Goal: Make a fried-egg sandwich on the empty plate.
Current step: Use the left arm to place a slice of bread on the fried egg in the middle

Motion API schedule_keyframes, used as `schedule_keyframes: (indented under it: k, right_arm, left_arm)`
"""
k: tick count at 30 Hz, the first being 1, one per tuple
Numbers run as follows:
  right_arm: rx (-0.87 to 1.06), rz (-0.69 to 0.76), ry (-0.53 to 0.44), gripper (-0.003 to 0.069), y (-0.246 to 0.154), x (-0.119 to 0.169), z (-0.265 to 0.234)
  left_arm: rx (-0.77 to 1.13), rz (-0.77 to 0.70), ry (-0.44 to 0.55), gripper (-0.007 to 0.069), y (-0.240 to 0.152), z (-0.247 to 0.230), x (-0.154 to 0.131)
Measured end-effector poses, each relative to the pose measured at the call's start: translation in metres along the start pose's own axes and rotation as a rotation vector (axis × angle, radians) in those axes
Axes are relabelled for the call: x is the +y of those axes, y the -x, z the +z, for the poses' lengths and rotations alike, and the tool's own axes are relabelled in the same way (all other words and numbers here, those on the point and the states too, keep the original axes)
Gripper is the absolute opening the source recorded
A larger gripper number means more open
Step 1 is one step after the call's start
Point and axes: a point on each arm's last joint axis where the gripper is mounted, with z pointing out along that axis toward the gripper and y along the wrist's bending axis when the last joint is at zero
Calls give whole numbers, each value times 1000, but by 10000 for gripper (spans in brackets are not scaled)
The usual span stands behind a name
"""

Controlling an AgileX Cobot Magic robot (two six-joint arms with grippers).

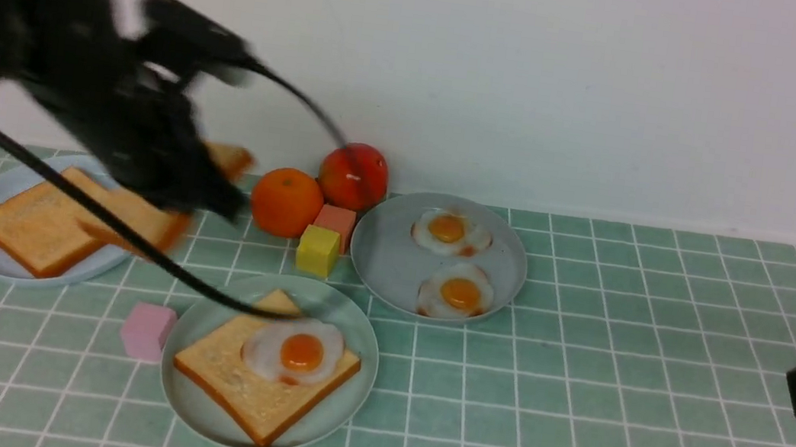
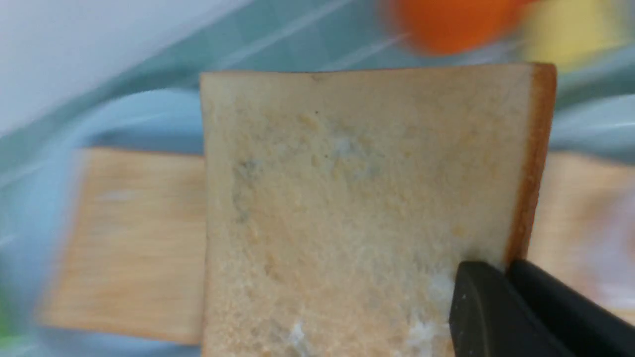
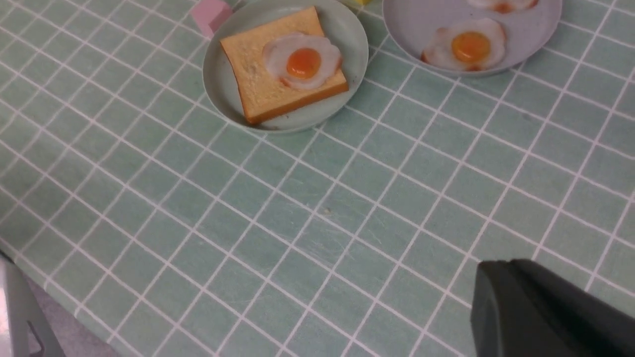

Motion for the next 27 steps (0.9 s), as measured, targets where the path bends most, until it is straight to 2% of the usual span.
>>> schedule_keyframes:
  k: [2,5,9,17,23,27]
  right_arm:
    - [13,-6,2,32,-1,0,0]
    - [18,-11,3,32,-2,0,-1]
    - [19,-11,13,32,-3,2,-2]
    - [-29,-19,26,32,-10,6,-20]
    - [-49,-25,31,32,-14,9,-29]
    - [-57,-21,45,32,-15,11,-32]
  left_arm:
    - [84,7,-24,7,-3,-1,-52]
    - [120,67,-2,7,-7,8,-89]
    - [133,128,18,7,-11,27,-118]
    - [221,193,66,6,-23,74,-129]
    - [228,206,65,7,-26,87,-132]
    - [220,202,57,54,-25,87,-133]
